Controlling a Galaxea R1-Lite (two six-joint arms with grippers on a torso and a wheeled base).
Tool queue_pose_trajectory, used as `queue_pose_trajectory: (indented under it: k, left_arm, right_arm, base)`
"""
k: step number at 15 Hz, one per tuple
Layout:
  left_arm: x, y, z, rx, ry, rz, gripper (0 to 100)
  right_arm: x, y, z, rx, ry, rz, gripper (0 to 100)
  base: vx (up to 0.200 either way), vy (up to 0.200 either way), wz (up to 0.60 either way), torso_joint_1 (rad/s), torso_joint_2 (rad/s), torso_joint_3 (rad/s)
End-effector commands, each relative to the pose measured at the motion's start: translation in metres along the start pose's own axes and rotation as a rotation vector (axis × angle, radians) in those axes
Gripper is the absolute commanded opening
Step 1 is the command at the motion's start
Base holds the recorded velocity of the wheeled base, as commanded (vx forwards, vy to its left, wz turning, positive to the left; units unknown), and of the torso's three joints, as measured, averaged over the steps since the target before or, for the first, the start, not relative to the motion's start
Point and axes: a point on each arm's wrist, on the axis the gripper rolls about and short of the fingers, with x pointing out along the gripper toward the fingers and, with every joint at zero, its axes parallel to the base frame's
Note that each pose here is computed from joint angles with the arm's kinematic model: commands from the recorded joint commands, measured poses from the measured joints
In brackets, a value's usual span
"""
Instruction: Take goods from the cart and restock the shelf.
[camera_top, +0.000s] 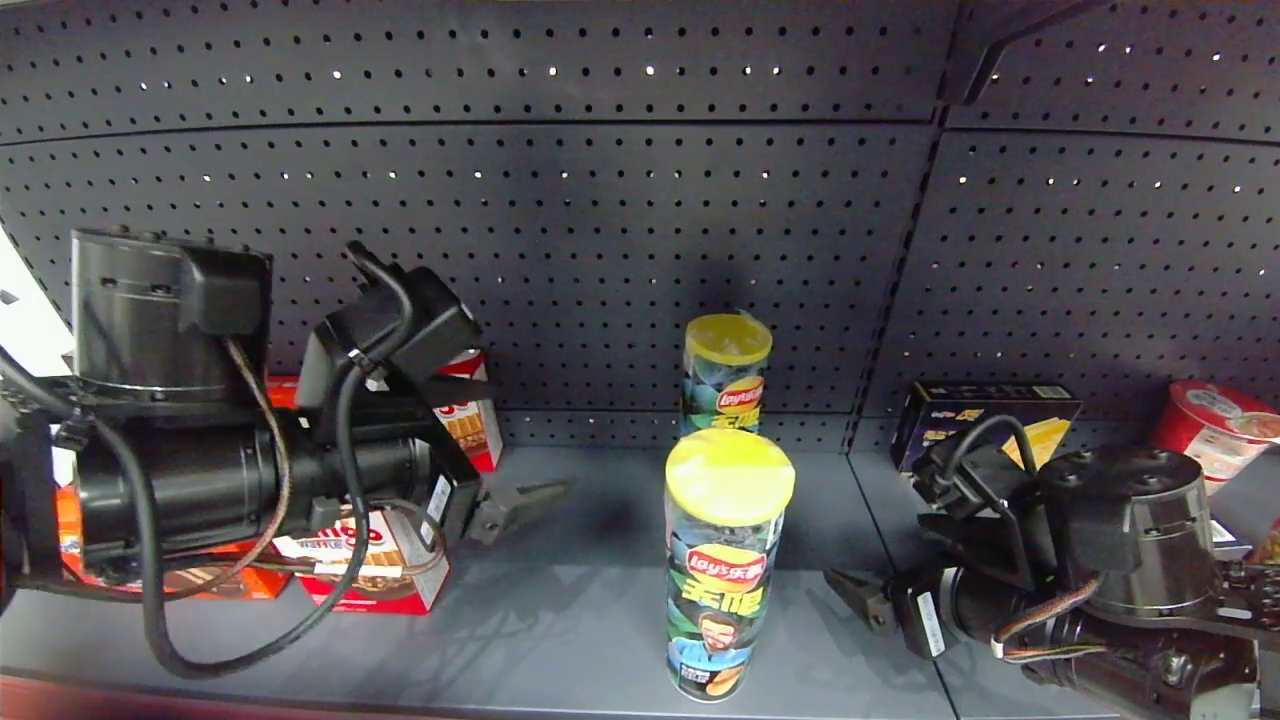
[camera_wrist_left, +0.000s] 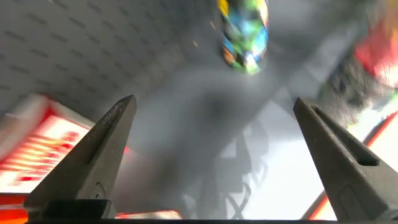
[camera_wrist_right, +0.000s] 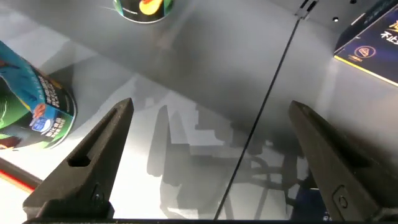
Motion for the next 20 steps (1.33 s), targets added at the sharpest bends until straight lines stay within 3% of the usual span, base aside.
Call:
queue_pose_trajectory:
  k: [1,7,10,16,20]
  left_arm:
    - [0.014,-0.012,-0.013,0.000,0.063,-0.052,100]
    - [0.029,-0.036,-0.021,0.028,0.107,-0.147,100]
    - [0.030,-0.043,-0.027,0.035,0.142,-0.138,100]
    - [0.040,-0.041,-0.039,0.025,0.228,-0.037,100]
    - [0.051,-0.041,-0.038,0.015,0.230,-0.038,100]
  right_arm:
    - [0.004,-0.003,0.001,0.008,0.002,-0.015,100]
    - [0.008,-0.004,0.000,0.009,0.013,-0.023,100]
    - [0.007,-0.005,0.000,0.008,0.015,-0.023,100]
    - [0.008,-0.006,-0.001,0.010,0.017,-0.018,100]
    - [0.008,-0.006,0.000,0.012,0.013,-0.019,100]
  base:
    - [0.000,0.000,0.00,0.000,0.00,0.000]
    - [0.000,0.000,0.00,0.000,0.00,0.000]
    - [0.000,0.000,0.00,0.000,0.00,0.000]
    - [0.000,0.000,0.00,0.000,0.00,0.000]
    - [0.000,0.000,0.00,0.000,0.00,0.000]
